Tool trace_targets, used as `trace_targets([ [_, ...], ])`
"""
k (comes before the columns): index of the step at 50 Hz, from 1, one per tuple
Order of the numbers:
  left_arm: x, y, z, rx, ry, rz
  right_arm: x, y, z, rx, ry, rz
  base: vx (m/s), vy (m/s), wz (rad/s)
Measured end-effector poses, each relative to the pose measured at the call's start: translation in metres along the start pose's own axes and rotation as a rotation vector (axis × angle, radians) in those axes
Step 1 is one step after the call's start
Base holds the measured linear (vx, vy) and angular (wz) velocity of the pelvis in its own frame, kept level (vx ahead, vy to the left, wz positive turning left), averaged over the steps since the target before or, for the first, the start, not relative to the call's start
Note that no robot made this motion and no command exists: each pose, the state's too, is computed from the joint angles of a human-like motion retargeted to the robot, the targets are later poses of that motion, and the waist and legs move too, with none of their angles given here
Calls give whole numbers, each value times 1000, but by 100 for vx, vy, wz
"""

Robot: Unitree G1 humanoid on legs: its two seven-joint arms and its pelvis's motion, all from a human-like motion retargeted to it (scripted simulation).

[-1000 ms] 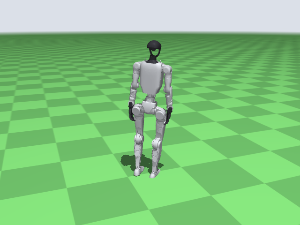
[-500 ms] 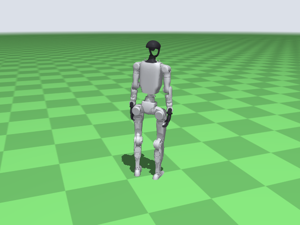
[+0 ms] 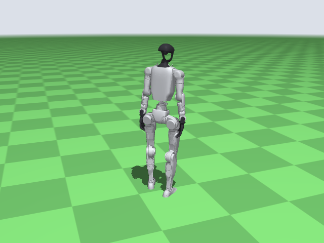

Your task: In place motions

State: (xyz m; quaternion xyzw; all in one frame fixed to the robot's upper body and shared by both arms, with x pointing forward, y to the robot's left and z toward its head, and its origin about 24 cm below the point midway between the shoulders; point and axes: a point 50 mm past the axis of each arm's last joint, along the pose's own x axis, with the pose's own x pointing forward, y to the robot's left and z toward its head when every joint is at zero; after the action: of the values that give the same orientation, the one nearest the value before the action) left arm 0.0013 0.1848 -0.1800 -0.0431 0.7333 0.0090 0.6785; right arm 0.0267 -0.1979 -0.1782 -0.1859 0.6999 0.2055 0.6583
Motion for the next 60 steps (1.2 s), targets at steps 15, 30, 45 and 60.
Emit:
trace_targets([
  [15,-1,-6,19,123,-24,54,1,6,-19,142,1,4,-17,-2,62],
  [30,1,2,-11,105,31,39,0,12,-56,238,101,1,23,19,15],
  [45,-2,15,-27,-119,61,46,-2,5,-65,264,119,-36,19,14,14],
  [60,0,5,-19,-29,59,26,1,18,-55,153,86,37,8,13,17],
])
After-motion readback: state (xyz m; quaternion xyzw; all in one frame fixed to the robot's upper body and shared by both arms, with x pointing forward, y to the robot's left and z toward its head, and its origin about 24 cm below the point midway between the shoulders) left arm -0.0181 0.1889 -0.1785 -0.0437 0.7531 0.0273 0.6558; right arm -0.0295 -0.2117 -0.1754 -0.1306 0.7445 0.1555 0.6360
